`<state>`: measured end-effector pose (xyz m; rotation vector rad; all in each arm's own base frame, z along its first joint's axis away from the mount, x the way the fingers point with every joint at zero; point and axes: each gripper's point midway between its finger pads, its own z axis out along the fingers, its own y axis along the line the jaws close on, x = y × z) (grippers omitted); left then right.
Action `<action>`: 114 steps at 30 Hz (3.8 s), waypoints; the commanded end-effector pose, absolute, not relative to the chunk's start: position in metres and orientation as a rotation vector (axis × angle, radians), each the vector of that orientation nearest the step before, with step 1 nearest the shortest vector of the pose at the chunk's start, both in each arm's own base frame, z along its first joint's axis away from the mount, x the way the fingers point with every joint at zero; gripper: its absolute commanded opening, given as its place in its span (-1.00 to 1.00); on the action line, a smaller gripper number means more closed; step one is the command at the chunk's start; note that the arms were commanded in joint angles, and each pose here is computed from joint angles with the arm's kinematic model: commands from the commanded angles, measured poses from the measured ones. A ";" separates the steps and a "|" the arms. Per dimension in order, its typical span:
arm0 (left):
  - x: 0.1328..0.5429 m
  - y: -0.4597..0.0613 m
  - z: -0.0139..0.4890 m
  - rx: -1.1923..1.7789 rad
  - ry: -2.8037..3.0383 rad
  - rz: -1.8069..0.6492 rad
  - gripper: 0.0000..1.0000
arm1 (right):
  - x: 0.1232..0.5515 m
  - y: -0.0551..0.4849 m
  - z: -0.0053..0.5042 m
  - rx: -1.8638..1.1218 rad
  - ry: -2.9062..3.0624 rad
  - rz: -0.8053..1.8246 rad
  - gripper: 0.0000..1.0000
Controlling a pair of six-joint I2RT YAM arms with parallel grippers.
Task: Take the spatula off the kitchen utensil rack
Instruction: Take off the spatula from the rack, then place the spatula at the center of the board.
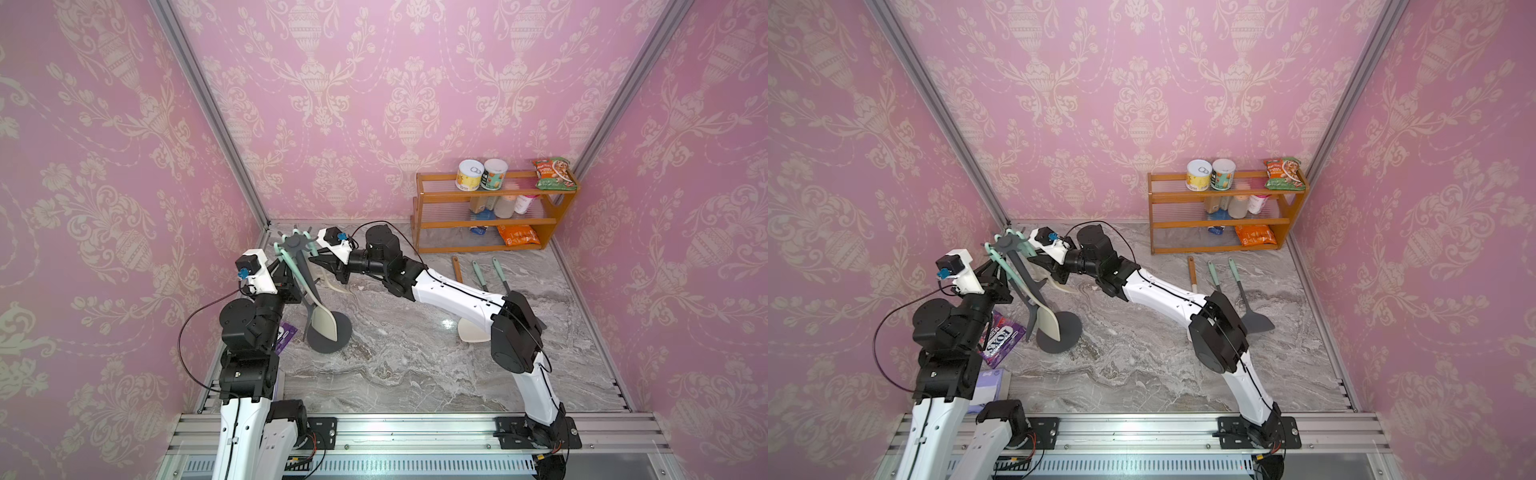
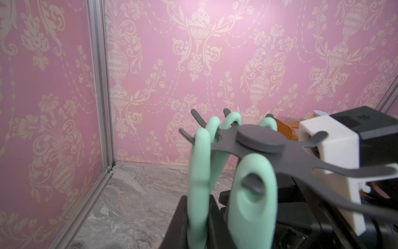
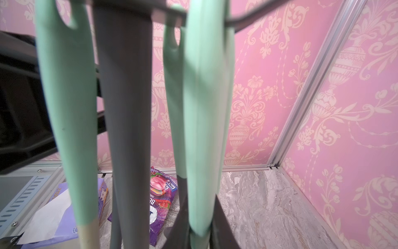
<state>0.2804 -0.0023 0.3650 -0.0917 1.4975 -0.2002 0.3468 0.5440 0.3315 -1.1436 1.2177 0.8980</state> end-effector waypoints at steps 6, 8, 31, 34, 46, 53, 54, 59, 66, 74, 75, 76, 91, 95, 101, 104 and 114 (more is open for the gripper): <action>0.283 -0.005 0.345 -0.095 1.568 -0.222 -1.00 | 0.347 0.525 0.388 -1.015 1.104 0.769 -1.00; 0.282 -0.005 0.345 -0.095 1.568 -0.221 -1.00 | 0.348 0.522 0.393 -0.985 1.090 0.763 -1.00; 0.280 -0.005 0.351 -0.091 1.557 -0.217 -1.00 | 0.411 0.478 0.412 -0.860 1.203 0.527 -1.00; 0.280 -0.005 0.351 -0.093 1.558 -0.215 -1.00 | 0.424 0.455 0.413 -0.788 1.302 0.404 -1.00; 0.280 -0.007 0.349 -0.092 1.555 -0.234 -1.00 | 0.451 0.347 0.364 -0.514 1.818 -0.223 -1.00; 0.279 -0.009 0.351 -0.089 1.547 -0.250 -1.00 | 0.446 0.299 0.309 -0.474 2.000 -0.613 -1.00; 0.278 -0.009 0.352 -0.088 1.543 -0.252 -1.00 | 0.444 0.293 0.301 -0.467 2.017 -0.652 -1.00; 0.276 -0.011 0.355 -0.083 1.535 -0.264 -1.00 | 0.435 0.274 0.274 -0.412 2.105 -0.734 -1.00; 0.273 -0.014 0.355 -0.079 1.526 -0.283 -1.00 | 0.434 0.273 0.232 -0.306 2.273 -0.584 -1.00; 0.270 -0.014 0.358 -0.076 1.513 -0.287 -1.00 | 0.446 0.255 0.182 -0.219 2.411 -0.555 -1.00; 0.270 -0.014 0.358 -0.077 1.512 -0.288 -1.00 | 0.446 0.253 0.176 -0.217 2.420 -0.568 -1.00; 0.270 -0.015 0.357 -0.077 1.512 -0.290 -1.00 | 0.446 0.251 0.170 -0.214 2.434 -0.576 -1.00; 0.272 -0.014 0.356 -0.077 1.518 -0.288 -1.00 | 0.457 0.253 0.094 -0.213 2.606 -0.537 -1.00; 0.271 -0.014 0.357 -0.076 1.518 -0.284 -1.00 | 0.458 0.246 0.075 -0.207 2.648 -0.557 -1.00; 0.273 -0.014 0.357 -0.076 1.520 -0.284 -1.00 | 0.456 0.237 0.054 -0.211 2.694 -0.580 -1.00; 0.273 -0.014 0.357 -0.076 1.520 -0.284 -1.00 | 0.454 0.239 0.048 -0.227 2.709 -0.577 -0.98; 0.273 -0.014 0.357 -0.076 1.522 -0.283 -1.00 | 0.436 0.255 0.032 -0.306 2.718 -0.591 -0.91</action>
